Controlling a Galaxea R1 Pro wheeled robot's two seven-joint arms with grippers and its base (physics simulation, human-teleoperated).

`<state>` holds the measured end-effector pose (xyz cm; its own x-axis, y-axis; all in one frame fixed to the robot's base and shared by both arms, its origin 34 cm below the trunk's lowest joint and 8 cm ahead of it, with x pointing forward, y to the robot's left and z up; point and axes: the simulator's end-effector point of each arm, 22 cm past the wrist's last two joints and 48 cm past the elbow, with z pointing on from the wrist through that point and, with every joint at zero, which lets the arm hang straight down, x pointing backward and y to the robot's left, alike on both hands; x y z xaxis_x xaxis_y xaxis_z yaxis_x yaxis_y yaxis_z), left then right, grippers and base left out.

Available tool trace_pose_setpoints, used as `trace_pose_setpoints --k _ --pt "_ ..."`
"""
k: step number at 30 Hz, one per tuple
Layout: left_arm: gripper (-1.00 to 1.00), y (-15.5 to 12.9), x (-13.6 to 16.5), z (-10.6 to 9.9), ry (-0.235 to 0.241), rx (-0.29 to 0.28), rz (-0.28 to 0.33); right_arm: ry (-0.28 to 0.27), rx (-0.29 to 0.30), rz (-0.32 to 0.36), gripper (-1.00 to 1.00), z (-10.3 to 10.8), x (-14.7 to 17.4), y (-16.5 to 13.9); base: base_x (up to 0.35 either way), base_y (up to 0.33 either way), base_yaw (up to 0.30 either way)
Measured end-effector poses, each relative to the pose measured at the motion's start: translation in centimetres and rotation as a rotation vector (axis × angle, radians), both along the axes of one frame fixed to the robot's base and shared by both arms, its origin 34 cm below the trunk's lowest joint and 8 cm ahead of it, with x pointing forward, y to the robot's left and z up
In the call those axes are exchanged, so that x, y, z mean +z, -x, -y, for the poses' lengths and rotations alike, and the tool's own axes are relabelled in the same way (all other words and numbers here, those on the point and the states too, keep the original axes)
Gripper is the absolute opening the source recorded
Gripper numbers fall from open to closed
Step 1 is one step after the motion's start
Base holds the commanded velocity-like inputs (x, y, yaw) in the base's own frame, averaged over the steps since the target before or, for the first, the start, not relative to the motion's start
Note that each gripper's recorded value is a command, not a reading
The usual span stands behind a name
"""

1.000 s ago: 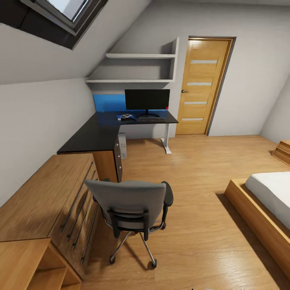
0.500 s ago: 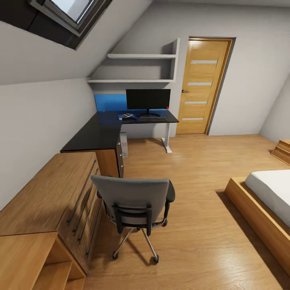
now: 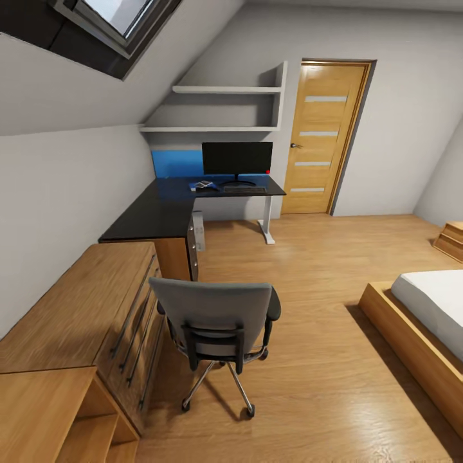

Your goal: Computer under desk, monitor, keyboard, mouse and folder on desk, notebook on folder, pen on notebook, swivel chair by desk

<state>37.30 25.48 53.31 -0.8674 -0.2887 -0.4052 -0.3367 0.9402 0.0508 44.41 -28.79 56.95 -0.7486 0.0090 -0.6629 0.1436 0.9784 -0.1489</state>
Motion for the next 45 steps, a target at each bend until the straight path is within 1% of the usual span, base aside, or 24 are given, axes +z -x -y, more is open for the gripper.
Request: trace_pose_setpoints --k 22,32,45 --pt "1.0 0.0 0.0 -0.07 -0.001 0.001 0.0 -0.003 0.002 0.0 1.0 -0.25 -0.01 -0.01 -0.054 0.0 0.0" --pt "1.0 0.0 0.0 -0.1 -0.001 0.0 0.0 -0.003 0.003 0.0 1.0 -0.26 -0.01 -0.01 -0.139 0.0 0.0" --pt "1.0 -0.03 0.02 -0.12 -0.001 0.001 0.001 -0.002 0.004 0.001 1.0 -0.25 0.01 -0.03 -0.01 0.0 0.0"
